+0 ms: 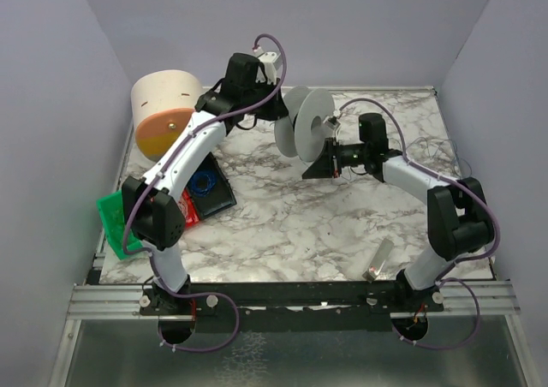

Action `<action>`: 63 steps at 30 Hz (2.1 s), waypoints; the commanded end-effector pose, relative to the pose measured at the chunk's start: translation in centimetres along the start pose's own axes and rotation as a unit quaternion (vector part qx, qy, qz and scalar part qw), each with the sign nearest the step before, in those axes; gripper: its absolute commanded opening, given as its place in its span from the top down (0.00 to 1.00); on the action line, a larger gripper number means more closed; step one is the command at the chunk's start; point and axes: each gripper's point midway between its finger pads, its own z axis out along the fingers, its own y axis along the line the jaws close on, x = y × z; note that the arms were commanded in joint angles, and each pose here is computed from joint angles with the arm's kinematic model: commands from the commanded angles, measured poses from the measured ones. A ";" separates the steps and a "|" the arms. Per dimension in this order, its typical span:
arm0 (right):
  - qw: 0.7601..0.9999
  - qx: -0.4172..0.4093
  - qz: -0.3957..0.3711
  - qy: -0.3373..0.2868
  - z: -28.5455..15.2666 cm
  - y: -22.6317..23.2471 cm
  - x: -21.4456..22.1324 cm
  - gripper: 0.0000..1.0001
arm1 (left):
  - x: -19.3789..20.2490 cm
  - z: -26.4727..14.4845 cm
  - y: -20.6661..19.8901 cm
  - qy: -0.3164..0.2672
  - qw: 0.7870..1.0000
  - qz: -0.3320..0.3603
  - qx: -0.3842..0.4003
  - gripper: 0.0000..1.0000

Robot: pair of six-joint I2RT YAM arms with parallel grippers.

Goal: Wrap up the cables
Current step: Wrap the cable around the cable reel.

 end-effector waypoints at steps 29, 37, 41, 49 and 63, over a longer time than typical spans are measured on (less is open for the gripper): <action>0.853 0.433 -0.095 -0.275 -16.6 -7.1 -10.2 0.99 | 1.5 -12.0 -2.4 -0.043 0.993 0.063 0.091 1.00; 0.862 0.406 -0.127 -0.277 -15.6 -4.9 -13.2 0.99 | 3.1 -10.5 -1.2 -0.033 0.994 0.100 0.019 1.00; 0.933 0.256 -0.099 -0.234 -11.4 -0.8 -14.2 0.99 | 3.3 -10.0 0.5 -0.034 0.993 0.110 -0.037 1.00; 0.978 0.032 -0.064 -0.195 -8.3 6.7 -14.2 1.00 | 2.8 -9.2 3.1 -0.048 0.987 0.103 -0.112 1.00; 0.959 0.075 -0.255 -0.099 -4.0 1.5 -11.9 0.75 | 1.4 -8.9 1.6 -0.057 0.992 0.100 -0.053 1.00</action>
